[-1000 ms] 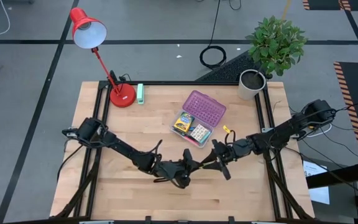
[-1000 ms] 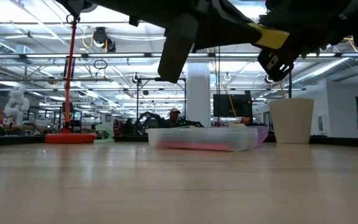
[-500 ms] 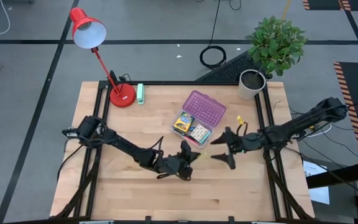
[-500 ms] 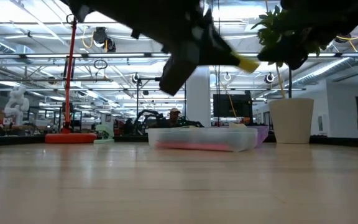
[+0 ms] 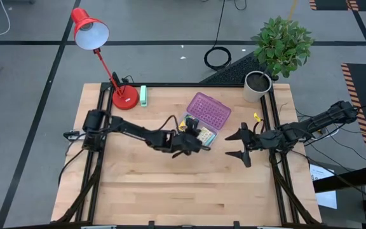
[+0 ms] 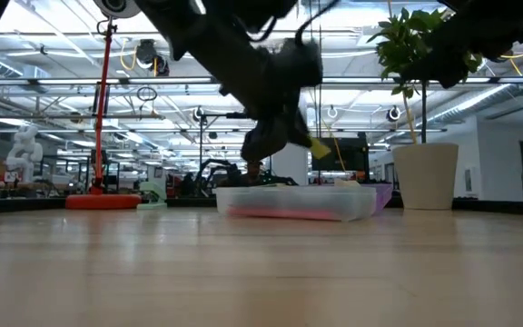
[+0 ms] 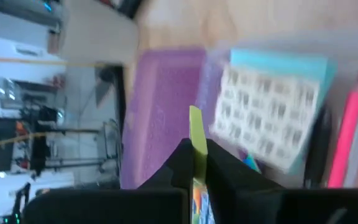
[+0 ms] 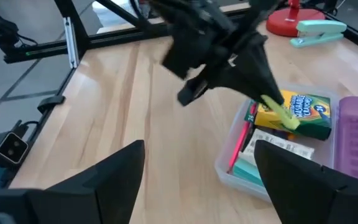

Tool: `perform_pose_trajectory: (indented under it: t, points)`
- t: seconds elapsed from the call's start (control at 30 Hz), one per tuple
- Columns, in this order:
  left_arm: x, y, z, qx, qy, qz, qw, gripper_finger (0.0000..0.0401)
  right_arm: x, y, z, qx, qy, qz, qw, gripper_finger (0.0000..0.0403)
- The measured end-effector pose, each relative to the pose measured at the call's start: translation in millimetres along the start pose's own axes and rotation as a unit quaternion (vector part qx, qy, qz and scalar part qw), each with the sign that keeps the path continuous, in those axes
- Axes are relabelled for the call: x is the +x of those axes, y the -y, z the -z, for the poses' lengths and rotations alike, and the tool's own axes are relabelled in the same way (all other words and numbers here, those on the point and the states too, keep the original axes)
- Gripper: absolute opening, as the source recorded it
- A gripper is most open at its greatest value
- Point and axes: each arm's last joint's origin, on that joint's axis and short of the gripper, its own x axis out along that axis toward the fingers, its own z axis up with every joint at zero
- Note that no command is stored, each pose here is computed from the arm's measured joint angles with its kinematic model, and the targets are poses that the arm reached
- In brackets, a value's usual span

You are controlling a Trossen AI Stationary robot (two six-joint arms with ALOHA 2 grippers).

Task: Pack school essentials
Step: Put the green eraser into the purple supply box

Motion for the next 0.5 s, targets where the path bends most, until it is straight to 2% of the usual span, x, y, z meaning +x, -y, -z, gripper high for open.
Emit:
perform_pose_trajectory:
  t: [0.23, 0.5]
  points:
    - [7.2, -9.1, 12.3, -0.005, -0.057, 0.027, 0.998, 0.0022, 0.3, 1.1, 3.5, -0.005, -0.016, 0.005, 1.0, 0.0286]
    - [5.6, -7.1, 10.4, -0.01, -0.057, 0.025, 0.998, 0.0032, 0.3, 0.9, 3.1, -0.002, -0.014, 0.005, 1.0, 0.0281]
